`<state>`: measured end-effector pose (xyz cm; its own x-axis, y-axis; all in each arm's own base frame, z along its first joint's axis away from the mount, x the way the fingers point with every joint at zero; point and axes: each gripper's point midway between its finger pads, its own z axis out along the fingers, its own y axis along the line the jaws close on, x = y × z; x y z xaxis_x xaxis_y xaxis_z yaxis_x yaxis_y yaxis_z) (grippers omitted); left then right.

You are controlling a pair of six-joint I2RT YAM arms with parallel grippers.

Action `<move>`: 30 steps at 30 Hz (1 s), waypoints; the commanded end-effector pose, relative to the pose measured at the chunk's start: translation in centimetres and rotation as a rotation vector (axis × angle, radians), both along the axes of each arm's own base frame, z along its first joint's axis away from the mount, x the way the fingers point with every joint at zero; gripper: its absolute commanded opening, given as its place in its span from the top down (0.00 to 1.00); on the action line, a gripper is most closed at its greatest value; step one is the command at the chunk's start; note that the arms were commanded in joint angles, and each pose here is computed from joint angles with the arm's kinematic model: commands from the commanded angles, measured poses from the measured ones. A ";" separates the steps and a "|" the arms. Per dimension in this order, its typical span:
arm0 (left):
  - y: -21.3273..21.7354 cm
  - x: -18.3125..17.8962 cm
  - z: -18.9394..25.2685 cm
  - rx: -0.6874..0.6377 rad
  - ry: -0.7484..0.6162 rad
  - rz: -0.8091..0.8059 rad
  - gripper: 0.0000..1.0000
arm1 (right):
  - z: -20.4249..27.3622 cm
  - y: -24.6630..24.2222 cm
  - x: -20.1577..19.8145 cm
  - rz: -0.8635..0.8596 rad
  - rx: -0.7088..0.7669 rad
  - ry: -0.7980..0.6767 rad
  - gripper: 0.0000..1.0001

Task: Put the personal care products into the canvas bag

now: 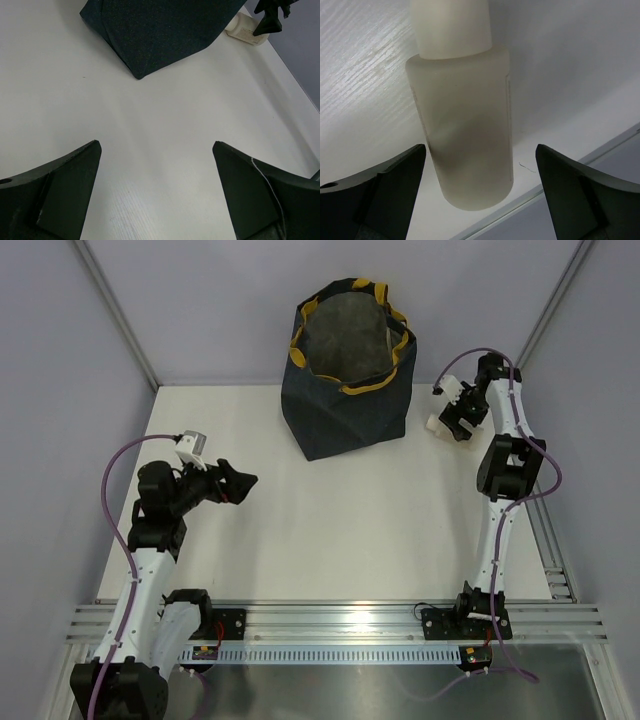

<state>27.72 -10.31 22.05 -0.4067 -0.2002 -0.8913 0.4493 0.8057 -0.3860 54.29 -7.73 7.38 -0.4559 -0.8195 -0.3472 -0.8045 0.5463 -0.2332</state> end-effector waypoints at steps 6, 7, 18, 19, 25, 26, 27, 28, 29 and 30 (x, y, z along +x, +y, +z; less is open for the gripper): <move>-1.2 -0.1 1.7 -0.034 -0.072 -0.080 0.01 | -3.7 0.5 -2.0 0.036 0.002 0.131 0.00; -1.4 -0.2 1.7 -0.040 -0.073 -0.091 0.01 | -4.3 0.4 -2.1 0.028 -0.004 0.143 0.00; -5.3 -0.4 3.9 -0.269 -0.023 -0.207 0.01 | -5.9 1.4 -3.2 -0.027 0.064 0.199 0.63; -6.5 -0.3 3.5 -0.281 0.003 -0.216 0.01 | -5.6 1.4 -3.5 -0.046 0.067 0.198 0.66; -13.6 -0.4 2.4 -0.371 0.114 -0.234 0.01 | -1.3 2.2 -4.5 -0.106 0.171 0.142 0.87; -14.5 0.2 1.9 -0.418 0.163 -0.216 0.01 | -0.1 2.9 -4.9 -0.106 0.221 0.139 0.89; -15.1 0.7 1.7 -0.445 0.183 -0.192 0.01 | 1.7 3.3 -5.5 -0.124 0.253 0.125 0.91; -16.4 0.4 1.5 -0.469 0.210 -0.207 0.01 | 2.4 3.7 -6.0 -0.132 0.285 0.125 0.92; -17.4 0.8 0.2 -0.504 0.285 -0.189 0.01 | 3.4 4.4 -6.5 -0.135 0.346 0.121 0.93; -18.2 1.1 0.5 -0.537 0.284 -0.194 0.01 | 3.3 5.0 -7.7 -0.145 0.382 0.151 0.95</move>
